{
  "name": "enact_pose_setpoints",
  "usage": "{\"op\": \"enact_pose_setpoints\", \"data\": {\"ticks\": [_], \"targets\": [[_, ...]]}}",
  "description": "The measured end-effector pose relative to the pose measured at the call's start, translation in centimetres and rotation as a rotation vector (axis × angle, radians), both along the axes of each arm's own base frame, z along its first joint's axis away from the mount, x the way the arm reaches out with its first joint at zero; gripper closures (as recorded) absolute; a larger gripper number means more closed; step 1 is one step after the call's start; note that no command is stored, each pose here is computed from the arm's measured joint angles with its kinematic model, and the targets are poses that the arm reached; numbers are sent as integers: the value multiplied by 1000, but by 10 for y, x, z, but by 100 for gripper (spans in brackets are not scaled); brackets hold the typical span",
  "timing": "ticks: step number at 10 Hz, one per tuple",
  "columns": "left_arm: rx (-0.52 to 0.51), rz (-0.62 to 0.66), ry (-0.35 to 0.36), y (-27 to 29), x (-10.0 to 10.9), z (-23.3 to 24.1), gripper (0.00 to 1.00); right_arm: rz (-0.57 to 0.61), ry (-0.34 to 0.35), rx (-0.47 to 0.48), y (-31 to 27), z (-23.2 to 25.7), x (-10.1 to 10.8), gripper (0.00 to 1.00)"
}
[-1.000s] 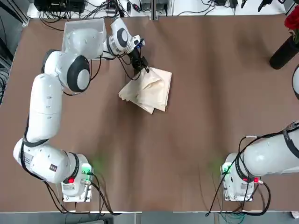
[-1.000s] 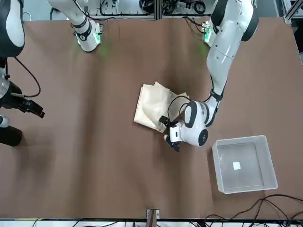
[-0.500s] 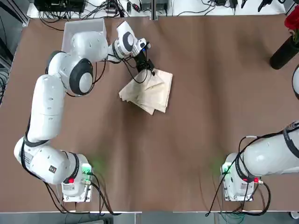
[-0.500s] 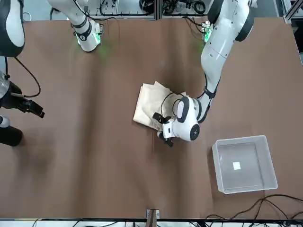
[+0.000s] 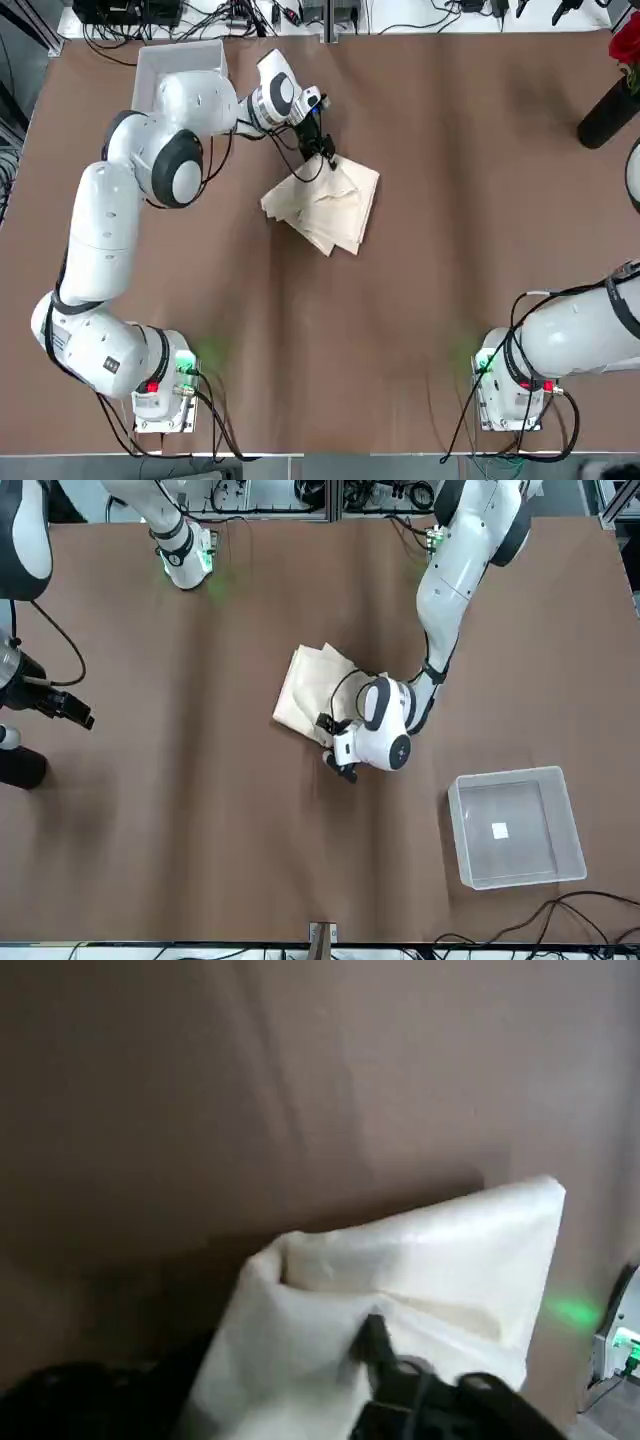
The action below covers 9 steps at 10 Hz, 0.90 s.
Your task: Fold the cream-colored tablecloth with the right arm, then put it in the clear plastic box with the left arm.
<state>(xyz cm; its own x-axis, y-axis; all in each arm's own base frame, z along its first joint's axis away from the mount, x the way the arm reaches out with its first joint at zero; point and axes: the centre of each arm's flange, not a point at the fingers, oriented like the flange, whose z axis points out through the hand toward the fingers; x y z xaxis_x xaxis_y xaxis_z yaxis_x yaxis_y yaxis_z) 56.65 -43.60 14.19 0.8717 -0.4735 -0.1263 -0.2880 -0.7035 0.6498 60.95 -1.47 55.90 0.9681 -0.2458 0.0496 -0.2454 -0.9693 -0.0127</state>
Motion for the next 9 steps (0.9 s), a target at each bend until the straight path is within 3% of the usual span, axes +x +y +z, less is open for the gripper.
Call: {"op": "enact_pose_setpoints", "data": {"ticks": [1, 3, 6, 9], "targets": [[1, 0, 2, 0, -1, -1, 64, 0, 0, 0, 0, 0, 0, 0], [0, 0, 0, 0, 0, 1, 84, 0, 0, 0, 0, 0, 0, 0], [-9, 5, -16, 3, 6, 17, 85, 0, 0, 0, 0, 0, 0, 0], [-34, -17, -7, 15, 16, 77, 86, 0, 0, 0, 0, 0, 0, 0]]}}
